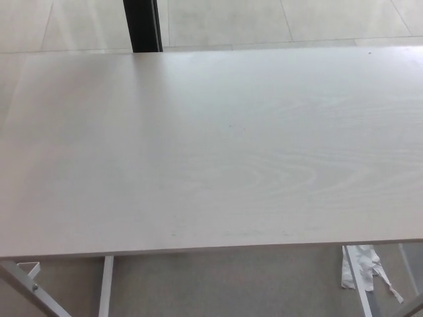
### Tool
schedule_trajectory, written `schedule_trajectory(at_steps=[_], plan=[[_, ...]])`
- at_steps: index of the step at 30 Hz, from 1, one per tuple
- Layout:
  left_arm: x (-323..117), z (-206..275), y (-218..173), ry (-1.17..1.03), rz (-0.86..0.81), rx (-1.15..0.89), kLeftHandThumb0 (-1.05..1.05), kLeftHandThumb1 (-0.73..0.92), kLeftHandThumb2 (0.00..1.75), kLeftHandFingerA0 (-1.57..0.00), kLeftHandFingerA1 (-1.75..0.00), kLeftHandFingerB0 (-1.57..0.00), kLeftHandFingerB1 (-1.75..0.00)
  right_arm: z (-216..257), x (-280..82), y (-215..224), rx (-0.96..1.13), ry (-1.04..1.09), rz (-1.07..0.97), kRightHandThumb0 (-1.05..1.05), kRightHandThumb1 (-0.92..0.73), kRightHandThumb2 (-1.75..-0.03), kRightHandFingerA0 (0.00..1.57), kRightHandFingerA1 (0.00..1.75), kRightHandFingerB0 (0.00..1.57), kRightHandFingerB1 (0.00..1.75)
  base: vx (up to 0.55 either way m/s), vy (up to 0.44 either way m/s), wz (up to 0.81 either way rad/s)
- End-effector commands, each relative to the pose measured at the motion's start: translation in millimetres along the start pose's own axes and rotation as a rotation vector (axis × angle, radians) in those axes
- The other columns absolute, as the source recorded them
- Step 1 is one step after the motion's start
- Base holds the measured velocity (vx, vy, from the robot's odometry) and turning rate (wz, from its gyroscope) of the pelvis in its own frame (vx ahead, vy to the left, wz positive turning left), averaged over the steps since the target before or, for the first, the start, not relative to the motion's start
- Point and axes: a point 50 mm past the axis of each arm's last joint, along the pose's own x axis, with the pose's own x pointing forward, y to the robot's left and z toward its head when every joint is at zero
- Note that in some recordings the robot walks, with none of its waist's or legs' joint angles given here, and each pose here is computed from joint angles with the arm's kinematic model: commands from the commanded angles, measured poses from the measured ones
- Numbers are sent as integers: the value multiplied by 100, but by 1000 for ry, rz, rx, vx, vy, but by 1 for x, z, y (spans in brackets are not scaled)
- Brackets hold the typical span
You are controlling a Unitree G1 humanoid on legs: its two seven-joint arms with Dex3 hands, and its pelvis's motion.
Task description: The robot uses its right hand to pick up a cube kept in the middle of the desk infront of it and hands it to a person
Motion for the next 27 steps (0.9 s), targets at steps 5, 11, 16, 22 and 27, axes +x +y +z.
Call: schedule_trajectory(at_steps=[5,11,16,22,27], plan=[[-1,2,5,-9,21,63,-65,56,99,-38,-63,-28,-52,8,-1,-4,9,-58,65,-52,-58,-57,62,70,61,54,0,0,0],[-1,0,5,-3,21,47,-65,72,61,-40,-56,-38,-44,8,-2,-5,-52,-54,86,-55,-45,-84,58,73,50,61,0,0,0],[-1,3,5,-3,34,85,-68,73,62,-44,-57,-43,-43,9,-2,-4,-90,-50,112,-58,-57,-58,49,69,45,50,0,0,0],[-1,2,4,-2,25,119,-69,73,62,-42,-54,-40,-42,10,0,-5,-131,-29,113,-55,-61,-58,61,63,47,48,0,0,0],[0,5,3,-8,23,73,-69,71,61,-41,-56,-41,-44,11,0,-3,-126,-46,128,-60,-46,-86,62,70,48,59,0,0,0]])
